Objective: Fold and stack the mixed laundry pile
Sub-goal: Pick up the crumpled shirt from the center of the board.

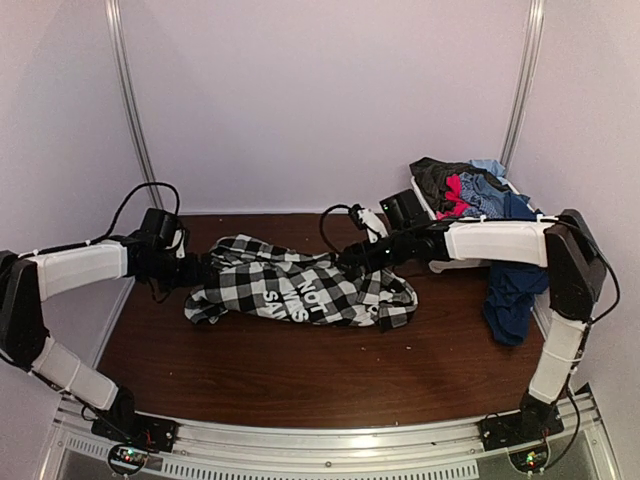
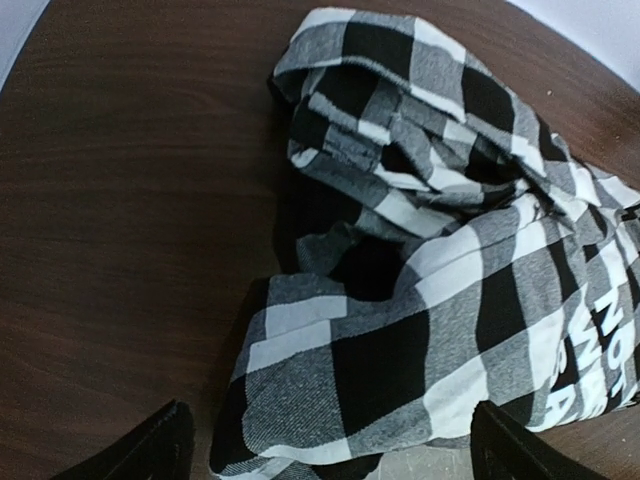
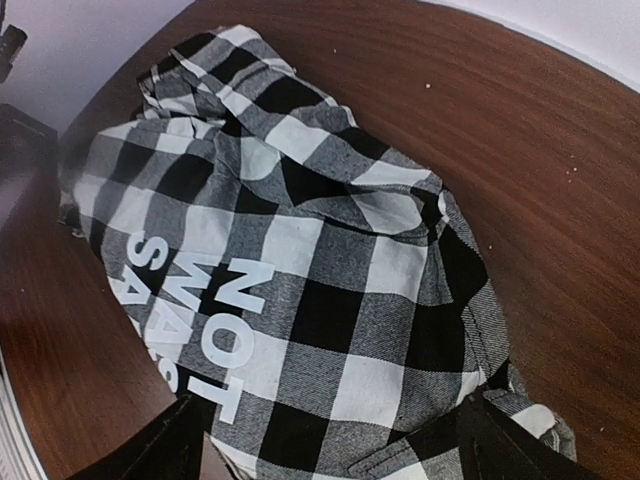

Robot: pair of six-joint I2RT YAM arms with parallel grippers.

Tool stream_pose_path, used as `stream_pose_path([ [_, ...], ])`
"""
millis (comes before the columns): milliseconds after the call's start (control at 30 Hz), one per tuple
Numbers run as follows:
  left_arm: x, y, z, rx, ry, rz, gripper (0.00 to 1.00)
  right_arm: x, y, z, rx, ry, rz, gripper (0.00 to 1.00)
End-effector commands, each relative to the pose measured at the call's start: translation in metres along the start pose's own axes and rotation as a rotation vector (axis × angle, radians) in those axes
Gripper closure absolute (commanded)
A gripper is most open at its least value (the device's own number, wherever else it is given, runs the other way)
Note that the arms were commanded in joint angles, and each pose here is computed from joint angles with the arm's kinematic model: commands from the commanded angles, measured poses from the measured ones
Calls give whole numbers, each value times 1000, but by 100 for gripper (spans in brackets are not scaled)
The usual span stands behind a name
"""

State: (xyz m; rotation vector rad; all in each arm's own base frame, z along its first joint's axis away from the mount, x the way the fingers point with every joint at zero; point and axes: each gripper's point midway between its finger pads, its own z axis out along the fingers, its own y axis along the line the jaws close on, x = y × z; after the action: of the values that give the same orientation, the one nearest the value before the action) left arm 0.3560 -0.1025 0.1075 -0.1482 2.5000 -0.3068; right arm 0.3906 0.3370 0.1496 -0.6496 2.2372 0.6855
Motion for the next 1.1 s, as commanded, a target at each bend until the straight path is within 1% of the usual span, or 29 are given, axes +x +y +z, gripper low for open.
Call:
stream_pose_path([
  [0, 17, 12, 15, -71, 46, 4, 2, 4, -23, 24, 111, 77, -78, 13],
  [133, 30, 18, 27, -93, 82, -1, 2, -1, -47, 49, 215, 117, -125, 12],
  [200, 35, 21, 32, -105, 101, -3, 2, -11, -56, 61, 261, 119, -145, 11],
  [300, 40, 25, 38, -127, 118, -9, 2, -24, -63, 81, 279, 113, -152, 10],
  [333, 41, 26, 40, -132, 122, -11, 2, -30, -63, 86, 279, 114, -181, 10],
  [367, 42, 27, 41, -139, 127, -11, 2, -37, -63, 92, 275, 115, -192, 10],
  [433, 41, 28, 42, -146, 127, -16, 2, -37, -61, 105, 252, 144, -216, 10],
  [600, 22, 24, 38, -146, 71, -26, 2, -18, -48, 124, 124, 219, -270, 10],
  [700, 11, 16, 44, -124, 79, -13, 2, -10, -46, 128, 79, 239, -266, 10],
  [733, 11, 13, 48, -113, 90, -10, 2, -9, -48, 130, 81, 242, -263, 13],
  [800, 14, 10, 55, -98, 114, -11, 5, -9, -57, 130, 107, 241, -253, 26],
  [833, 16, 10, 56, -92, 116, -13, 8, -9, -61, 129, 116, 243, -245, 35],
  [867, 18, 9, 59, -79, 121, -17, 14, -12, -65, 128, 124, 238, -237, 46],
  [900, 18, 10, 61, -70, 117, -23, 23, -15, -68, 125, 132, 231, -229, 54],
  [933, 20, 8, 63, -48, 124, -32, 28, -19, -71, 122, 138, 221, -220, 66],
  [967, 20, 8, 64, -29, 126, -42, 36, -27, -72, 119, 141, 201, -214, 76],
  [1000, 18, 8, 65, -18, 125, -48, 43, -35, -74, 114, 147, 179, -208, 86],
  [1033, 15, 7, 65, -10, 121, -52, 50, -45, -75, 110, 154, 154, -203, 94],
  [1067, 10, 7, 66, -5, 113, -53, 60, -55, -78, 104, 168, 128, -194, 100],
])
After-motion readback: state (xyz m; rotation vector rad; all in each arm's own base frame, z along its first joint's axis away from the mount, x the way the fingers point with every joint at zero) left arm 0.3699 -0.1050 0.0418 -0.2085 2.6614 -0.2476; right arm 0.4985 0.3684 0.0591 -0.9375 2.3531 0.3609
